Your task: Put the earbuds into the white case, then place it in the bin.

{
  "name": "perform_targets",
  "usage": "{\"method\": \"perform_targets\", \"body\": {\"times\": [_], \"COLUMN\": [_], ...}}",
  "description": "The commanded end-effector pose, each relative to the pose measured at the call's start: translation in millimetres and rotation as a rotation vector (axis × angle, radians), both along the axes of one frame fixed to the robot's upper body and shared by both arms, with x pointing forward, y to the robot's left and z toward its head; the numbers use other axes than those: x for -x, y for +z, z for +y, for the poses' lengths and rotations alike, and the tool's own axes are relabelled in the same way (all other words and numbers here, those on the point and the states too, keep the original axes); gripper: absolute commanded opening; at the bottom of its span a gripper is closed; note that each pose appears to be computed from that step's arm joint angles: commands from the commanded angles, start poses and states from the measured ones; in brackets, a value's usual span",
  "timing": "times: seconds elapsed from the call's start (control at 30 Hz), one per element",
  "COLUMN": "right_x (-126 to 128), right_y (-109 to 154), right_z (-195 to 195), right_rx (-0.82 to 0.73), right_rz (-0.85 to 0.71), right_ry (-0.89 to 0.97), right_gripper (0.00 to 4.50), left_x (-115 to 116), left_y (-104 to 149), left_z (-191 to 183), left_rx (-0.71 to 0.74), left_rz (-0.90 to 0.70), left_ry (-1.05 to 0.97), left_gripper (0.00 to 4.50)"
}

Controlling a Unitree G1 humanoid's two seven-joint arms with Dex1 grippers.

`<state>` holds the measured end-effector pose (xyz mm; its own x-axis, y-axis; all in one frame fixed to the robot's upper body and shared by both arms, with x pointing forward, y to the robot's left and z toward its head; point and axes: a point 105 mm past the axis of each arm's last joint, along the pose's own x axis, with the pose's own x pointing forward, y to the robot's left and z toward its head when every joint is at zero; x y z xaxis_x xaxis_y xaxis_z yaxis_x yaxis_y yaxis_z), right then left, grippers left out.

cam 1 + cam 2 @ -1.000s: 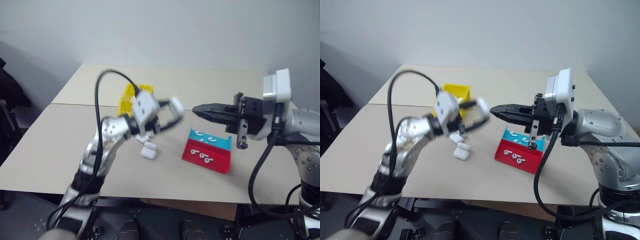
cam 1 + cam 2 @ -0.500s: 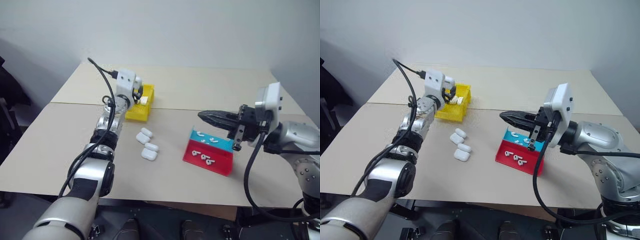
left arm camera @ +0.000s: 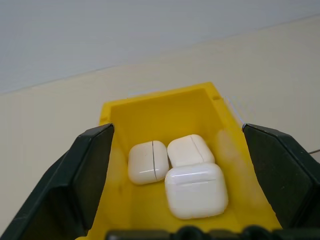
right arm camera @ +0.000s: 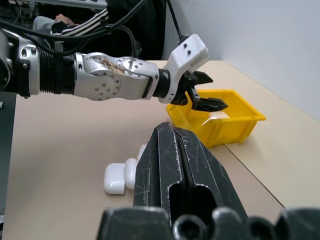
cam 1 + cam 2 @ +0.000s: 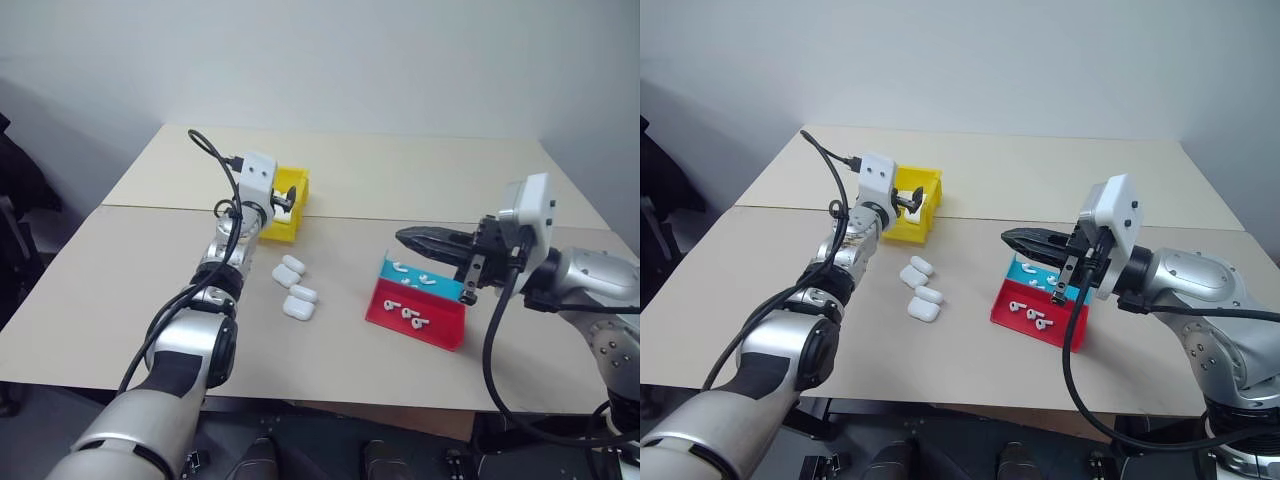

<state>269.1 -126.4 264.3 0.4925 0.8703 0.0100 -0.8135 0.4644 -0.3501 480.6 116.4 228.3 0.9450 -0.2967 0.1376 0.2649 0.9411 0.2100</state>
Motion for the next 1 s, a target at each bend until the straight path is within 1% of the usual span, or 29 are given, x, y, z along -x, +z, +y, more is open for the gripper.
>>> {"method": "perform_targets", "body": {"times": [0.03,0.1,0.17,0.23,0.27,0.37,0.43,0.47,0.5,0.57,0.67,0.77,0.87,1.0], "right_x": [2,2,2,1,1,4,5,6,5,3,7,10,12,12], "right_y": [1,-3,-8,-14,-17,-23,-24,-24,-24,-25,-31,-32,-35,-34], "right_z": [-5,-11,-23,-36,-45,-66,-82,-87,-93,-100,-109,-113,-113,-111], "right_rx": [0.045,0.089,0.149,0.220,0.268,0.367,0.425,0.440,0.447,0.430,0.461,0.471,0.483,0.492], "right_rz": [-0.042,-0.053,-0.061,-0.055,-0.049,-0.038,-0.041,-0.044,-0.040,-0.083,-0.127,-0.164,-0.184,-0.190], "right_ry": [-0.007,-0.014,-0.023,-0.034,-0.040,-0.036,-0.042,-0.045,-0.055,-0.072,-0.056,-0.046,-0.035,-0.024], "right_gripper": [0.00,0.00,0.00,0.00,0.00,0.00,0.00,0.00,0.00,0.00,0.00,0.00,0.00,0.00], "left_x": [23,43,68,89,104,139,163,172,181,192,205,215,220,220], "left_y": [43,44,39,33,31,29,25,23,19,15,17,15,13,14], "left_z": [-9,-8,-4,3,9,18,30,33,40,50,63,68,72,73], "left_rx": [0.073,0.077,0.033,-0.038,-0.058,-0.082,-0.109,-0.119,-0.126,-0.138,-0.163,-0.174,-0.182,-0.180], "left_rz": [-0.149,-0.150,-0.134,-0.119,-0.108,-0.071,-0.012,0.019,0.084,0.153,0.168,0.197,0.213,0.204], "left_ry": [-0.227,-0.370,-0.491,-0.526,-0.561,-0.659,-0.723,-0.743,-0.769,-0.761,-0.730,-0.729,-0.718,-0.710], "left_gripper": [4.49,4.49,4.49,4.49,4.49,4.49,4.49,4.49,4.49,4.49,4.49,4.49,4.49,4.49]}}
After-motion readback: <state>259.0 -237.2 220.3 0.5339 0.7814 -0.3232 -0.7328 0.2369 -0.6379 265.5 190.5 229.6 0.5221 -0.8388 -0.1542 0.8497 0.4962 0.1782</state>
